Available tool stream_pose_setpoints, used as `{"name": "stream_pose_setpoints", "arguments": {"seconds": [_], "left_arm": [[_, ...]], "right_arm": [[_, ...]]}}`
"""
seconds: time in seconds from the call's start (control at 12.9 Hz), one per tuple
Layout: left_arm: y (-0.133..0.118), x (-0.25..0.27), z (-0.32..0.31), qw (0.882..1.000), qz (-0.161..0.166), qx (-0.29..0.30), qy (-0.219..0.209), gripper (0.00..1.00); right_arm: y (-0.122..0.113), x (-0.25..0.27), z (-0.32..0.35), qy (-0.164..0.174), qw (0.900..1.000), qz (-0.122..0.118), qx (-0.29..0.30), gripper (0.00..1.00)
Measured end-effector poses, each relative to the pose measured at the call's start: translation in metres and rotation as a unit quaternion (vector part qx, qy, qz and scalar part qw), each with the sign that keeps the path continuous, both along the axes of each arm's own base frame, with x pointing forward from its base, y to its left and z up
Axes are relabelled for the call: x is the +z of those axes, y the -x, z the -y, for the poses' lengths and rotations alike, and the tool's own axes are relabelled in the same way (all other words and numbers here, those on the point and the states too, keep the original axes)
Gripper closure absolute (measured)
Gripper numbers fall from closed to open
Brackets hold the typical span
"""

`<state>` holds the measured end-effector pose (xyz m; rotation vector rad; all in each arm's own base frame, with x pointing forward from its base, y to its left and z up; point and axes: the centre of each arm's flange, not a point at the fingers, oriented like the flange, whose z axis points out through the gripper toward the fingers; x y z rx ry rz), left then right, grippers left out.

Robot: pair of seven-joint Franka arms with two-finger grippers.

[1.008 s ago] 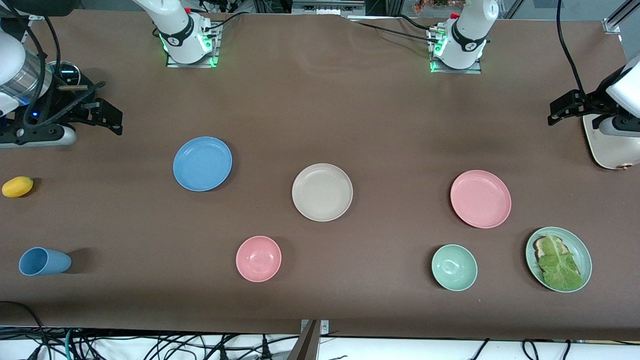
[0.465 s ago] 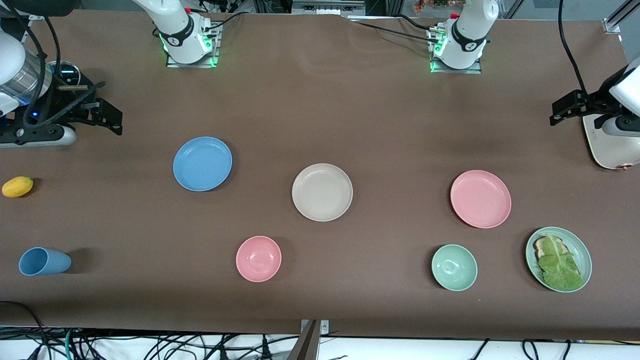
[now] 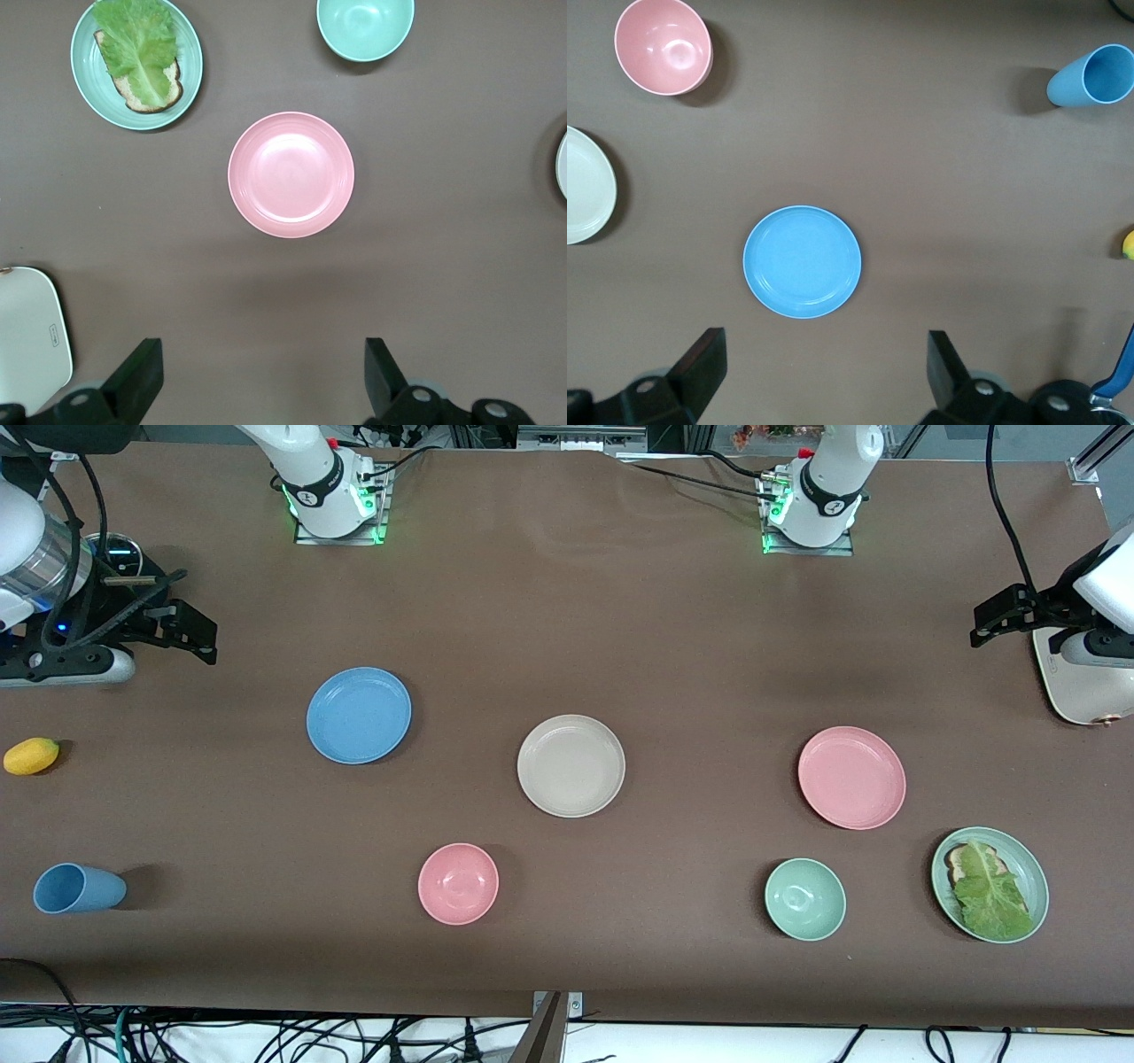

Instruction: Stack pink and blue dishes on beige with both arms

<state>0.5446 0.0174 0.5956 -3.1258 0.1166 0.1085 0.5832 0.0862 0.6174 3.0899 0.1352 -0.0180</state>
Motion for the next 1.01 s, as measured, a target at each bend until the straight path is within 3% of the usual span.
{"name": "stream_pose_setpoints", "arguments": {"seconds": [1.01], "left_arm": [[-0.0010,-0.0027,0.0007,1.000,-0.003,-0.001,0.000,0.00]], "right_arm": [[0.0000,0.0000,0.0000,0.000,1.000,0.000,0.000,0.00]]}}
